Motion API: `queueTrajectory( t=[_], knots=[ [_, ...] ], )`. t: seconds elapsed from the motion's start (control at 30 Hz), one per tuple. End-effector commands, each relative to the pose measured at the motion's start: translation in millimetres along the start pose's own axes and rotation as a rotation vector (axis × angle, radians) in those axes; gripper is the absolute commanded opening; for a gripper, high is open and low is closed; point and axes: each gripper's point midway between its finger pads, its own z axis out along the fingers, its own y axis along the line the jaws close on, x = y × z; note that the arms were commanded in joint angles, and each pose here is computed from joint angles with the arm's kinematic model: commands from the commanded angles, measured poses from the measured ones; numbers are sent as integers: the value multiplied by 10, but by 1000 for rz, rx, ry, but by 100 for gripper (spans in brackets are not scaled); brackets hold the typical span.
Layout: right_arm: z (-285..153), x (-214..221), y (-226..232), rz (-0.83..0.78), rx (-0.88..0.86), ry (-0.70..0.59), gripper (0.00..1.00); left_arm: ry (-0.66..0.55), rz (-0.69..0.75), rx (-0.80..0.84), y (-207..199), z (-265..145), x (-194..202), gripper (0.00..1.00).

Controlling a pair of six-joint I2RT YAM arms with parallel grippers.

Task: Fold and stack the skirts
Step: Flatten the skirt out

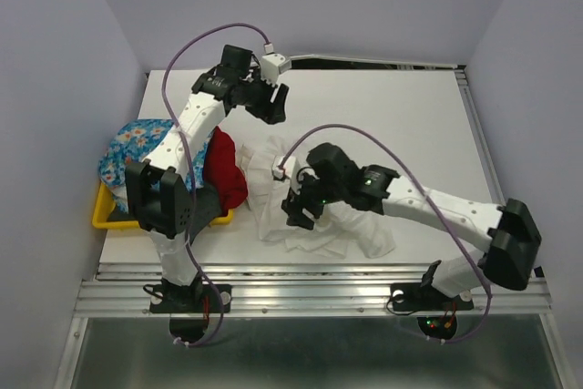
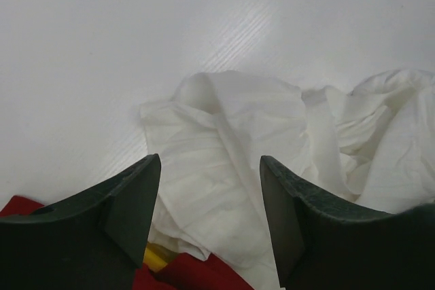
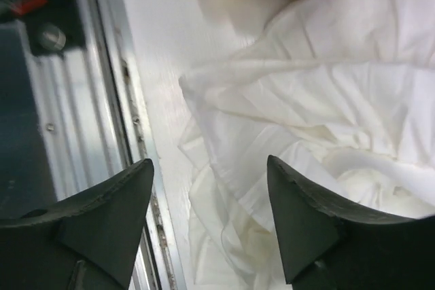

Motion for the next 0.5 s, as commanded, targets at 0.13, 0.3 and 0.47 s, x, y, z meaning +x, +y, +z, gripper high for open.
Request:
queueTrajectory(
  t=[0.13,0.3,0.47],
  knots=[
    [-1007,191,-970,241,264,-129,65,-20,92,-18,-76,144,-454,66],
    [-1438,823,-1500,593,351,-194,57,95,301,-28,-780,493,-278,55],
    [-1539,1186,-1649,826,272,-247,53,196,395,-34,-1118,679,52,47]
  ],
)
